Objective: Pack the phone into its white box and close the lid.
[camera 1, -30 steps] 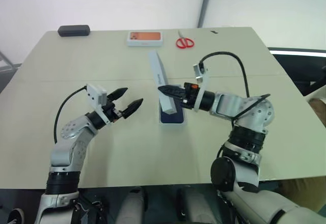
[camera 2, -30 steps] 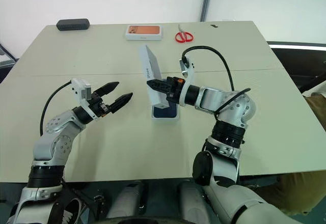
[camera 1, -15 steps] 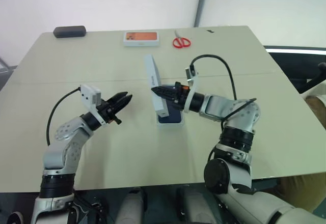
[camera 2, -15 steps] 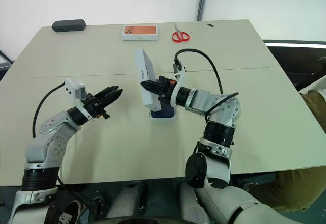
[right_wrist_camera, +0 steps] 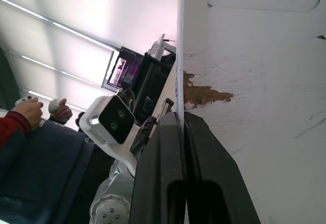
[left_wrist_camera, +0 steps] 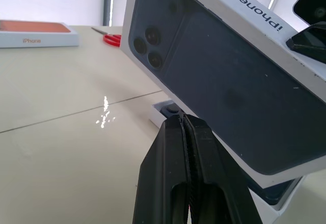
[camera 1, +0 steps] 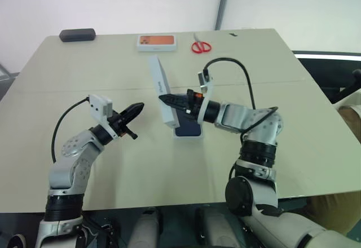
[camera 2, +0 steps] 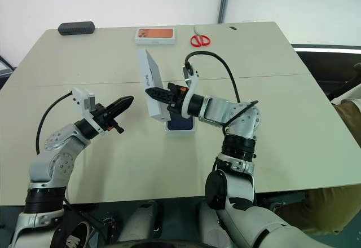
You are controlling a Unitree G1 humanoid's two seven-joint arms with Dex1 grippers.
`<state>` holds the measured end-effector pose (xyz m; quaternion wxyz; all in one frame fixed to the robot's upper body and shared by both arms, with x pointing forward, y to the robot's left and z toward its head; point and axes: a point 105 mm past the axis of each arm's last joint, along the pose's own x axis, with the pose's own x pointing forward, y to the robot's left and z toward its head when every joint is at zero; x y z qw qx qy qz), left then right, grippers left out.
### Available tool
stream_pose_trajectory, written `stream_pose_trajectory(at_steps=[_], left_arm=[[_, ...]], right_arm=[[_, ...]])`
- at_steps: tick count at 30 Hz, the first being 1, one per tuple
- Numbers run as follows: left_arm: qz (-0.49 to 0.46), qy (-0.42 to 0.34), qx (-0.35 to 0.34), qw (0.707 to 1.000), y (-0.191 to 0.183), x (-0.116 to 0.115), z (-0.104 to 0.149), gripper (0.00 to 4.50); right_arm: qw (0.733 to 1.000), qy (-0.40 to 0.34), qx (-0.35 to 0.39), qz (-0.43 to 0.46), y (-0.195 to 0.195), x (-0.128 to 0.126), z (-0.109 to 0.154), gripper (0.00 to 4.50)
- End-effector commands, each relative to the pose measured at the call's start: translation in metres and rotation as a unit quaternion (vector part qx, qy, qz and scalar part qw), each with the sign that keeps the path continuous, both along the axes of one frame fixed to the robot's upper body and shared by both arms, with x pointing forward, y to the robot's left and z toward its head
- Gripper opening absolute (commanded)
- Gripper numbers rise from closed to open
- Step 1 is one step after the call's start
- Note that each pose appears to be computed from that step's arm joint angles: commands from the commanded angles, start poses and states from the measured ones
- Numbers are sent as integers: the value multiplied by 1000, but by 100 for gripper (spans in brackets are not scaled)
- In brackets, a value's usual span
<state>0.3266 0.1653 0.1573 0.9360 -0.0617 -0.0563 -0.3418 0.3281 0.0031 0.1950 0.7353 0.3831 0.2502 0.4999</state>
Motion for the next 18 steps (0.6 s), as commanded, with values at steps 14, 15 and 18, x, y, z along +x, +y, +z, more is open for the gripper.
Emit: stream_pose_trajectory(at_steps=[14, 15, 18], left_arm=[[-1, -13, 9, 1000, -8, -4, -1, 11], [-3, -8, 8, 1000, -12, -5, -3, 11], [-6, 9, 0, 1000, -20, -3, -12, 11]], right_arm=[[995, 93, 24, 17, 31, -14, -52, 0], [995, 96, 25, 10, 29, -11, -51, 0], [994, 103, 27, -6, 23, -4, -53, 0]])
